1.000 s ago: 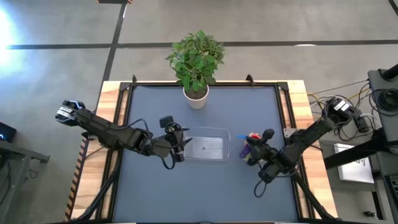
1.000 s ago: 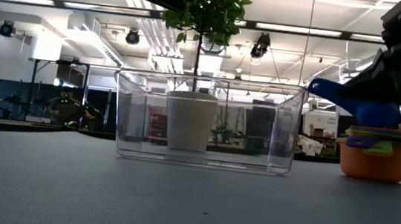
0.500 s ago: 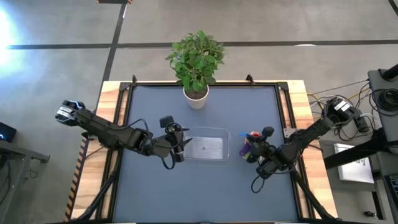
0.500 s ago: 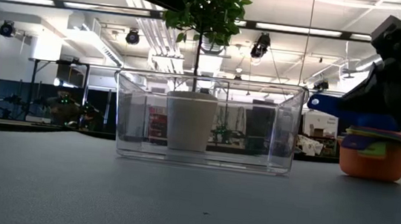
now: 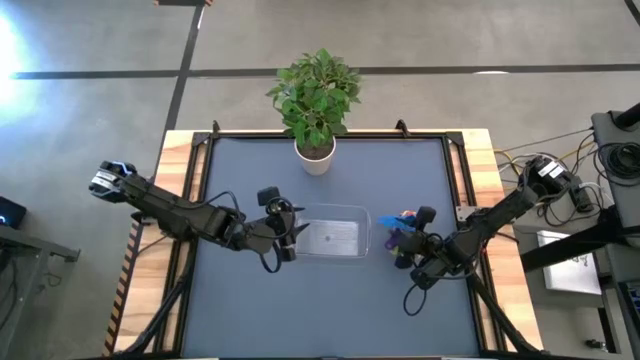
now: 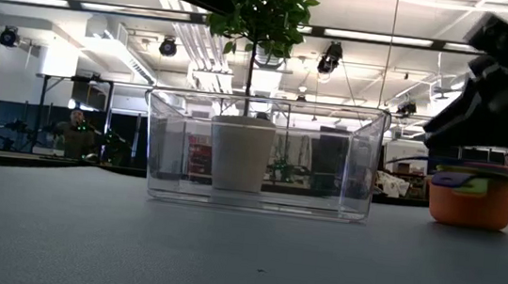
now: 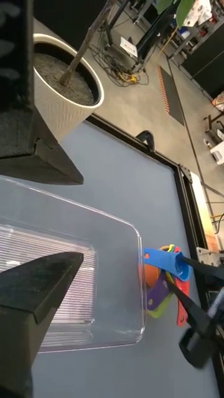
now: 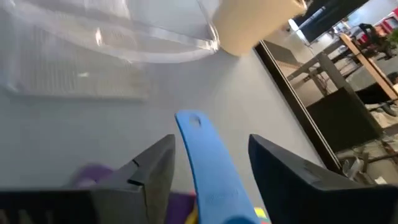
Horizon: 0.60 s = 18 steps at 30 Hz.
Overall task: Nest measuring cups in basket
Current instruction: Adjust the stacked measuring cups
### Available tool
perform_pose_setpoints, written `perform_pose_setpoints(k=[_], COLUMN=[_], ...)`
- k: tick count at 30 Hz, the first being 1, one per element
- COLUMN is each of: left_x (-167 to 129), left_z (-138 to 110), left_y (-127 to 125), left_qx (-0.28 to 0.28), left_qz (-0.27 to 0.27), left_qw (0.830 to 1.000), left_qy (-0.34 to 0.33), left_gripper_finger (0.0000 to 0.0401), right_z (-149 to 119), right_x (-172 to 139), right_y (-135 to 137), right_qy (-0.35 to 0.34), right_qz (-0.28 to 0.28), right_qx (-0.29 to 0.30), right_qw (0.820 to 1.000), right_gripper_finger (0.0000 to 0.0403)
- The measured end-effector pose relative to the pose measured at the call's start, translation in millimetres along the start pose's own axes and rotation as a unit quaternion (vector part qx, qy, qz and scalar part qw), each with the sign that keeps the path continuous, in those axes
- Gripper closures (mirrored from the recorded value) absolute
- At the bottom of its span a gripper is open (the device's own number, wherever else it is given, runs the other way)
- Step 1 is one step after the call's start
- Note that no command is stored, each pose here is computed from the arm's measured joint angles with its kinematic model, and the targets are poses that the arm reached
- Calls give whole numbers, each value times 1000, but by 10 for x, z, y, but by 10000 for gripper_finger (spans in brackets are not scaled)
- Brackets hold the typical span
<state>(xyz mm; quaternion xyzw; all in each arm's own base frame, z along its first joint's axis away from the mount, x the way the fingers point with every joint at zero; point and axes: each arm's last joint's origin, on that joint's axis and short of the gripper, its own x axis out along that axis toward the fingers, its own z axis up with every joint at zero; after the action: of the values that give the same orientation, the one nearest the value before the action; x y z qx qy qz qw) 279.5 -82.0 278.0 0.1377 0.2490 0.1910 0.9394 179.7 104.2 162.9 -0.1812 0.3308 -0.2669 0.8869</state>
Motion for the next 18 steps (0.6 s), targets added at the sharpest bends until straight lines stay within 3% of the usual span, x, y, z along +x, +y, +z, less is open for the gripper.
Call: perform_pose_setpoints(k=[6, 9, 13, 18], left_x=[0, 0, 0, 0], left_z=[-5, -5, -4, -10], left_y=[-3, -9, -9, -10], left_qx=[2, 1, 1, 3], left_qz=[-4, -15, -15, -18], left_qw=[1000, 1000, 1000, 1000], left_qy=[2, 2, 2, 4], left_gripper_finger=[231, 231, 231, 231], right_z=[414, 622, 813, 961], right_x=[-109, -81, 80, 333], right_y=[-15, -136, -365, -617], right_qy=[-19, -10, 50, 141], right_qz=[17, 1, -8, 30], right_qx=[47, 113, 178, 173], right_qw=[999, 993, 983, 974], right_gripper_finger=[193, 198, 216, 278])
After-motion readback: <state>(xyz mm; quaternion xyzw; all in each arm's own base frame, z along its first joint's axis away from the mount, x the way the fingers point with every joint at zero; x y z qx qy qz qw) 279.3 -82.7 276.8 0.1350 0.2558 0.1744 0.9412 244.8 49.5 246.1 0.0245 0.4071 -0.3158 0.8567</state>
